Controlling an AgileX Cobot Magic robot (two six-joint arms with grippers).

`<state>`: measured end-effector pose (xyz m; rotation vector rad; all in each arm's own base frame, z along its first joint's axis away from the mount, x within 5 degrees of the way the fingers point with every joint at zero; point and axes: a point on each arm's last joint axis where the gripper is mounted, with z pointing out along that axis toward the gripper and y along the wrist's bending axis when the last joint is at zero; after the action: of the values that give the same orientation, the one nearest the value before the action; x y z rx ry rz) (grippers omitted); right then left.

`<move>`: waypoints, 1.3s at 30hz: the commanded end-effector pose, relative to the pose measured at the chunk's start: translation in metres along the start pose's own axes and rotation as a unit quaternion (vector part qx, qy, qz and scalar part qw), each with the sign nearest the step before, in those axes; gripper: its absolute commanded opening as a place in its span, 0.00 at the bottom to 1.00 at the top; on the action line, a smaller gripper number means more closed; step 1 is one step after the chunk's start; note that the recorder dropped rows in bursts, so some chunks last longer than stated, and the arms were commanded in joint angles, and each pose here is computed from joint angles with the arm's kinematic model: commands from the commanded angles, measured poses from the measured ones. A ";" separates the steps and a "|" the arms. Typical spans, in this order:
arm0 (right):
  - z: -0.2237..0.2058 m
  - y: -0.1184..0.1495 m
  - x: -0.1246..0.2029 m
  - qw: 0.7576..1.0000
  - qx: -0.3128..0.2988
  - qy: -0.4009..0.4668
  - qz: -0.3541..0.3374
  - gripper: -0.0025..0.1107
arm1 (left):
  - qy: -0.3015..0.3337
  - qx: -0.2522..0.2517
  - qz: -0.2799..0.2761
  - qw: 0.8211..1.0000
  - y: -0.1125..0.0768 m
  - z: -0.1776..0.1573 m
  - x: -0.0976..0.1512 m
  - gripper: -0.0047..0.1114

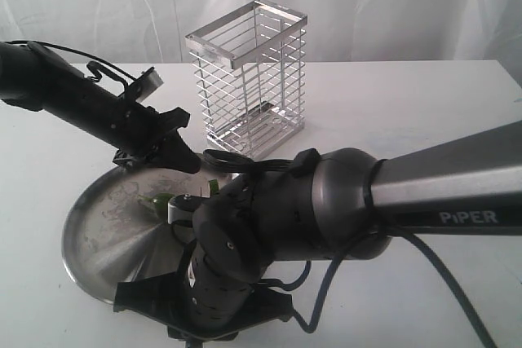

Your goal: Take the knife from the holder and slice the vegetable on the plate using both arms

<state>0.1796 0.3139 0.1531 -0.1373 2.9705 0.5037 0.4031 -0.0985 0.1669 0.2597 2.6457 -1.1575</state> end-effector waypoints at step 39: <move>0.000 0.000 0.001 1.000 0.000 -0.003 -0.027 0.02 | 0.048 -0.011 -0.019 0.999 0.023 0.034 0.013 0.04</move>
<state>0.1794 0.3138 0.1531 -0.1677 2.9676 0.4991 0.4029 -0.1067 0.1333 0.2664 2.7308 -1.1466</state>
